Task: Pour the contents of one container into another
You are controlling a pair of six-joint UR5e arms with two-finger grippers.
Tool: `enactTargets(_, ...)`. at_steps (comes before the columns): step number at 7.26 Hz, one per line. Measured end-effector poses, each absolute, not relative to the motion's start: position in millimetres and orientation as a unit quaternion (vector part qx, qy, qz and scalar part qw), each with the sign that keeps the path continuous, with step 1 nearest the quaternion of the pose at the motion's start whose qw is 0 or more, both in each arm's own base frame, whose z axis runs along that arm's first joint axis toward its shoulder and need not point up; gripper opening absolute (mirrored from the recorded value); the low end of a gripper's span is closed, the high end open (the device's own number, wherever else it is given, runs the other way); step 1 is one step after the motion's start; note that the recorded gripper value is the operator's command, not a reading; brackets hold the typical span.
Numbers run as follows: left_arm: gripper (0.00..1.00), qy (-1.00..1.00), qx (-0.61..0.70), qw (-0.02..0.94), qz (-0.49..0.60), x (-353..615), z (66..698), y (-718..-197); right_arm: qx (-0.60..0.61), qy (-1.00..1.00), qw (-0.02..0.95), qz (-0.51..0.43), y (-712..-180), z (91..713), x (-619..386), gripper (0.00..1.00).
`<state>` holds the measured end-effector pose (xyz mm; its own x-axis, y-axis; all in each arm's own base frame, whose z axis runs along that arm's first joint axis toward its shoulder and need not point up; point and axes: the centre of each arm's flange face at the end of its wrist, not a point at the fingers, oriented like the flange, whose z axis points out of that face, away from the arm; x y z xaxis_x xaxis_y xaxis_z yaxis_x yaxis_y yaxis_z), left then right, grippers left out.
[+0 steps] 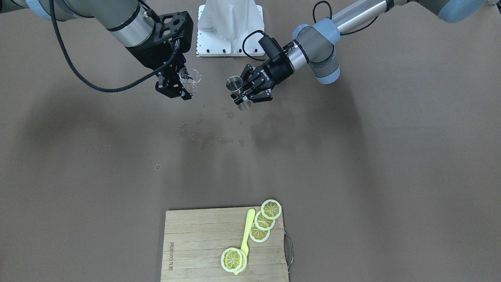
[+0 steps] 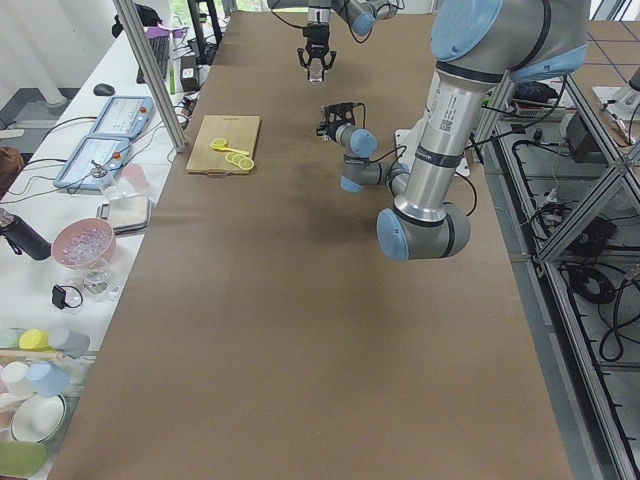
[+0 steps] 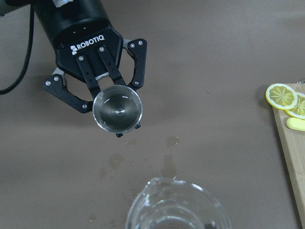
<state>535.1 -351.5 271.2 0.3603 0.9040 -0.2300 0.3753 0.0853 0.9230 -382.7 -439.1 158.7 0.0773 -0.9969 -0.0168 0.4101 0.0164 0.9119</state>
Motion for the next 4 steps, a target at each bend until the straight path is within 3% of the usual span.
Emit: enactTargets(4,0.00,0.508,0.629,0.533,0.248,535.4,271.7,-351.6,0.391,-0.341,0.624,-0.584,-429.4,140.7,-411.2,0.00)
